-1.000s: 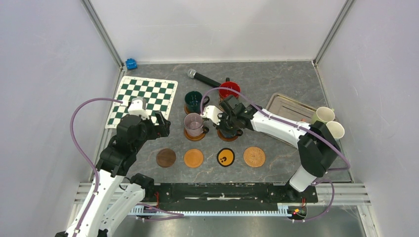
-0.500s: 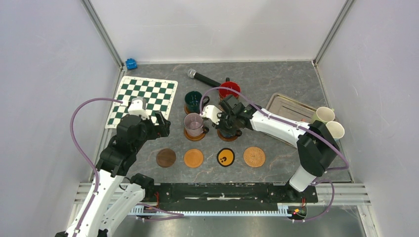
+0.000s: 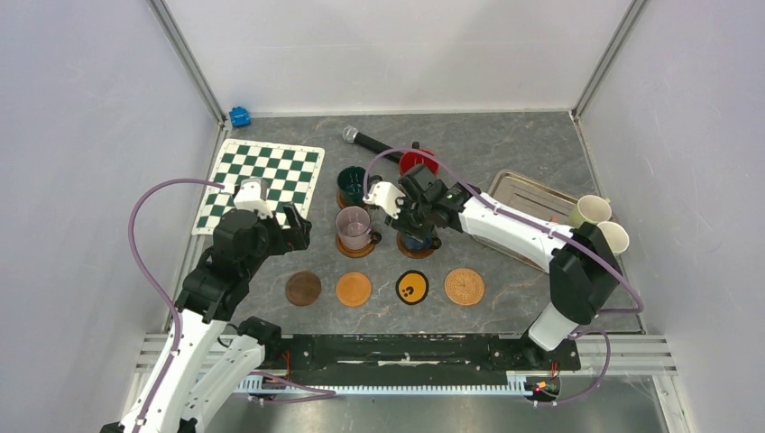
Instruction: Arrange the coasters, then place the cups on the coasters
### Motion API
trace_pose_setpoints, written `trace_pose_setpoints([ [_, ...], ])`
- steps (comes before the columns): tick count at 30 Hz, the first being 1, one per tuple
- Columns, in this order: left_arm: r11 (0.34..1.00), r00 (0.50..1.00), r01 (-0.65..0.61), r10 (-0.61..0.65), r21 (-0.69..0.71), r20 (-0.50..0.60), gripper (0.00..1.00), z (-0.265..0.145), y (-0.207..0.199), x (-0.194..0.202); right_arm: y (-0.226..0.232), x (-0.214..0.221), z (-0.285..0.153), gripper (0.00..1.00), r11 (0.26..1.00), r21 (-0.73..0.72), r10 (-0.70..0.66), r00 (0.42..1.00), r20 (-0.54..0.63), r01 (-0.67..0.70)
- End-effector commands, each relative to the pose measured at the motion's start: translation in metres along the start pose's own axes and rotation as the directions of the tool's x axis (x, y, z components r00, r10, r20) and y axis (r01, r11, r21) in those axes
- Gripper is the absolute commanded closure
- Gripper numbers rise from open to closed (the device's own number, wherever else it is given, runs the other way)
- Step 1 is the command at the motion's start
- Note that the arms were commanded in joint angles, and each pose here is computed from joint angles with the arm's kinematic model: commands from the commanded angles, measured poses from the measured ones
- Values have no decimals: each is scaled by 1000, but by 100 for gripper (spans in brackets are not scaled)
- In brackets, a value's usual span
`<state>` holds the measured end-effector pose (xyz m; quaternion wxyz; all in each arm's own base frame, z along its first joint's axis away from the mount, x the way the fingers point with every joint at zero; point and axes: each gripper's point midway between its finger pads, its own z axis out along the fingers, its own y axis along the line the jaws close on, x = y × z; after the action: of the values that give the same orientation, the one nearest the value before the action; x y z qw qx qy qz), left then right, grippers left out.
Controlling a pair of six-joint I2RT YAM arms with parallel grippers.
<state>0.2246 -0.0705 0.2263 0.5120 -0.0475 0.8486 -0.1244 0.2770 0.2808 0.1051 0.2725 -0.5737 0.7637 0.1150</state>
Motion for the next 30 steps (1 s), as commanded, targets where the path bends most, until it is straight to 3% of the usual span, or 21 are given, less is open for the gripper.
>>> trace_pose_setpoints([
  [1, 998, 998, -56, 56, 11, 24, 0, 0, -1, -6, -13, -32, -33, 70, 996, 60, 60, 996, 65, -64],
  [6, 998, 998, -52, 52, 27, 27, 0, -2, -3, -5, -26, -48, -57, 71, 975, 131, 165, 980, 111, -179],
  [11, 997, 998, -53, 52, 49, 17, 0, -1, -7, -3, -60, -43, -83, 71, 882, 260, 356, 917, 178, -393],
  [14, 997, 998, -53, 52, 53, 17, 0, -1, -8, -3, -80, -21, -95, 71, 787, 350, 467, 861, 200, -508],
  [20, 996, 999, -52, 51, 69, 12, 0, -1, -11, -2, -115, 53, -122, 74, 506, 527, 657, 701, 277, -682],
  [27, 995, 998, -55, 55, 81, 9, 0, -2, -13, -1, -121, 113, -153, 74, 254, 642, 711, 590, 383, -723],
  [30, 995, 998, -53, 52, 83, 20, 0, -4, -13, -2, -117, 133, -151, 74, 196, 651, 731, 552, 401, -733],
])
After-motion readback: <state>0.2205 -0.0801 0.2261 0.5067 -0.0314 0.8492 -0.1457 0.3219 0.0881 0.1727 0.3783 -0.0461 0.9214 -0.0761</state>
